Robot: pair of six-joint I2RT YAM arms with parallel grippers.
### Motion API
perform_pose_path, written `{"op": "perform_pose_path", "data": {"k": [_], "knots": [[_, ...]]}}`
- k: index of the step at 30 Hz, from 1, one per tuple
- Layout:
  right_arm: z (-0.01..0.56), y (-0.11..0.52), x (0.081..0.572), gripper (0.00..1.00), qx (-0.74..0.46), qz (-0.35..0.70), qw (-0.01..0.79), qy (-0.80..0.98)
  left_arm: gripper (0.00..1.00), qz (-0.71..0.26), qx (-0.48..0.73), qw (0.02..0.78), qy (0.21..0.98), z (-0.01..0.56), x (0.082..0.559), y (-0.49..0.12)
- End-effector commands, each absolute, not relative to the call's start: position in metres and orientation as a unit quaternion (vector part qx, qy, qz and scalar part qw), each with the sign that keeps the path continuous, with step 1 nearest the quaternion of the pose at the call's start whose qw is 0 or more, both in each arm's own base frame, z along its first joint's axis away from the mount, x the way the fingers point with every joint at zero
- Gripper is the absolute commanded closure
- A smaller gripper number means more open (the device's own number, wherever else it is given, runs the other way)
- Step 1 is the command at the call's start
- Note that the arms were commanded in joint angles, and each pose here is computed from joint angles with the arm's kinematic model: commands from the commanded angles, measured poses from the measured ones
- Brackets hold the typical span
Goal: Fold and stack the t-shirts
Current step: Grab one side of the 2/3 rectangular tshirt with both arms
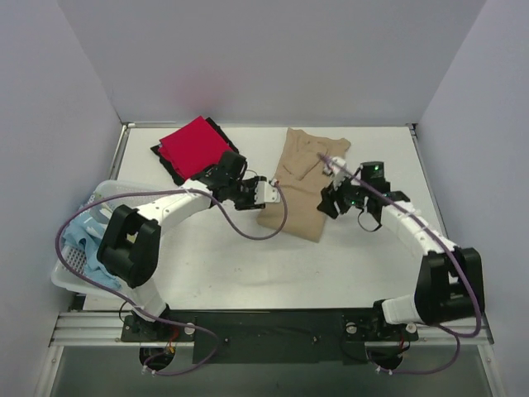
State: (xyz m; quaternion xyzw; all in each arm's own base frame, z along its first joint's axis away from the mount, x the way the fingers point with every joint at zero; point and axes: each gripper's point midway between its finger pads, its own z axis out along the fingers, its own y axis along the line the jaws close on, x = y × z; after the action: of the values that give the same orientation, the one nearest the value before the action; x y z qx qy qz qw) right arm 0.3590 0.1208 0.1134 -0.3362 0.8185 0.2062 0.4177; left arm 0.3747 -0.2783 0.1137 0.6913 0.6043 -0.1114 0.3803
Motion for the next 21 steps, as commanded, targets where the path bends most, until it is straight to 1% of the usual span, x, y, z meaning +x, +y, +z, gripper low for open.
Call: {"op": "perform_pose_path", "data": {"k": [1, 3, 5, 8, 10, 13, 17, 21], "knots": [[0.076, 0.147, 0.288, 0.5, -0.562, 0.176, 0.368, 0.72, 0.48, -0.148, 0.74, 0.385, 0.531, 0.096, 0.348, -0.296], [0.061, 0.157, 0.27, 0.5, -0.589, 0.175, 0.346, 0.708, 0.48, -0.139, 0.746, 0.385, 0.525, 0.083, 0.349, -0.298], [0.047, 0.155, 0.264, 0.51, -0.606, 0.159, 0.326, 0.708, 0.48, -0.12, 0.75, 0.397, 0.515, 0.075, 0.354, -0.302], [0.034, 0.154, 0.257, 0.51, -0.631, 0.149, 0.291, 0.703, 0.49, -0.127, 0.758, 0.374, 0.519, 0.059, 0.349, -0.3], [0.028, 0.156, 0.252, 0.52, -0.646, 0.151, 0.266, 0.699, 0.51, -0.14, 0.767, 0.354, 0.517, 0.053, 0.339, -0.296], [0.016, 0.154, 0.247, 0.52, -0.663, 0.127, 0.236, 0.699, 0.52, -0.159, 0.778, 0.327, 0.512, 0.043, 0.322, -0.291], [0.006, 0.15, 0.247, 0.52, -0.676, 0.1, 0.211, 0.698, 0.52, -0.145, 0.783, 0.302, 0.524, 0.027, 0.318, -0.286], [0.0, 0.144, 0.251, 0.57, -0.675, 0.08, 0.204, 0.705, 0.52, -0.151, 0.789, 0.287, 0.522, 0.023, 0.311, -0.281]]}}
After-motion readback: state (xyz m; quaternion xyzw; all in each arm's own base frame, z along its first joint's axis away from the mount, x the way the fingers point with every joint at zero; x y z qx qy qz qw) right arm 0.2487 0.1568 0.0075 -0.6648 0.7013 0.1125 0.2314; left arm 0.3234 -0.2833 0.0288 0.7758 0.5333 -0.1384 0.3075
